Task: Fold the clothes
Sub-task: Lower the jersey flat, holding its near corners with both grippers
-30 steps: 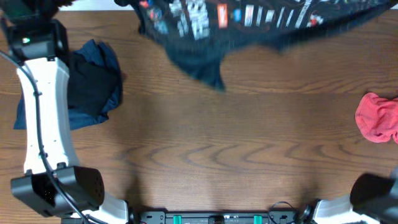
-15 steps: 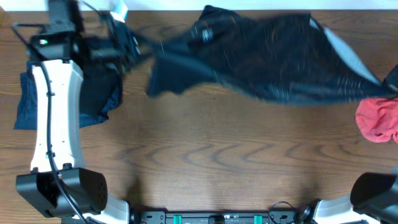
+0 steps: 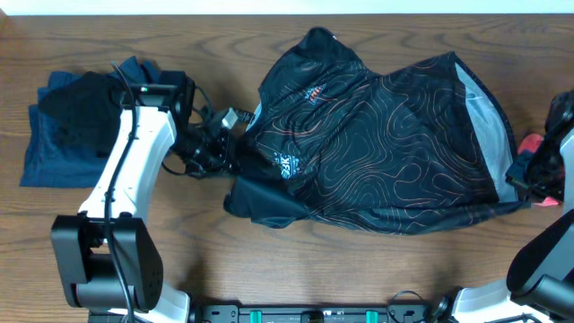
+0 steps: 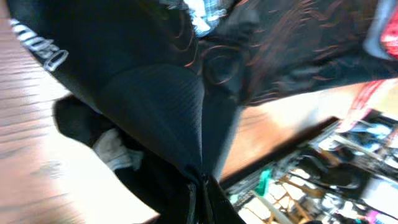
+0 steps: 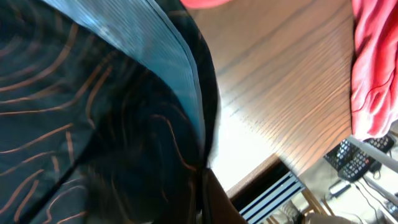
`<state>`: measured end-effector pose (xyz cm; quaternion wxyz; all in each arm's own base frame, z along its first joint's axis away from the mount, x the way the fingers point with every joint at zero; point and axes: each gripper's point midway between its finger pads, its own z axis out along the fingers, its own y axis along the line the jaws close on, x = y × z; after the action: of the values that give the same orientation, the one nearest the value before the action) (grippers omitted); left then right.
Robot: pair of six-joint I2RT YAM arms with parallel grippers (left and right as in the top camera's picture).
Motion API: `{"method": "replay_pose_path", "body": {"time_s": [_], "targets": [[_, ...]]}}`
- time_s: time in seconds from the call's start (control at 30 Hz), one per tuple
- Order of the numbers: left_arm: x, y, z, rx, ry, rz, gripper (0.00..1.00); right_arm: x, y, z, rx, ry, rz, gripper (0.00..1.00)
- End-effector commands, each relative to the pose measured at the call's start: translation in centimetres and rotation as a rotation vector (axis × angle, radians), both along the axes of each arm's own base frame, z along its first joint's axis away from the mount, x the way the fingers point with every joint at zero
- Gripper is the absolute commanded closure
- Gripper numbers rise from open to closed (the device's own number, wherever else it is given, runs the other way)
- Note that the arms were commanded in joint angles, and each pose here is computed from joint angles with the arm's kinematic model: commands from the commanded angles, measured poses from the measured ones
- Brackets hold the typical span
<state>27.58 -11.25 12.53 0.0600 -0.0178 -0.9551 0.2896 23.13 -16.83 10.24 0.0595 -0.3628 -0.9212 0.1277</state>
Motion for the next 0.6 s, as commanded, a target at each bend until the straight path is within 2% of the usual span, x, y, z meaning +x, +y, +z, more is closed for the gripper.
{"method": "replay_pose_path", "body": {"time_s": [0.0, 0.3, 0.47, 0.57], "targets": [[0.0, 1.2, -0.8, 0.073, -0.013, -0.016, 0.94, -0.9, -0.7, -0.2, -0.02, 0.018, -0.029, 0.95], [-0.1, 1.2, -0.8, 0.073, -0.01, -0.017, 0.94, -4.9, -1.3, -0.8, -0.027, 0.131, -0.141, 0.88], [0.0, 1.2, -0.8, 0.073, -0.013, -0.017, 0.94, -4.5, -0.8, -1.3, 0.011, 0.105, -0.157, 0.84], [0.1, 1.2, -0.8, 0.073, -0.017, -0.017, 0.94, -4.1, -0.6, -1.6, 0.024, 0.085, -0.157, 0.77]]}}
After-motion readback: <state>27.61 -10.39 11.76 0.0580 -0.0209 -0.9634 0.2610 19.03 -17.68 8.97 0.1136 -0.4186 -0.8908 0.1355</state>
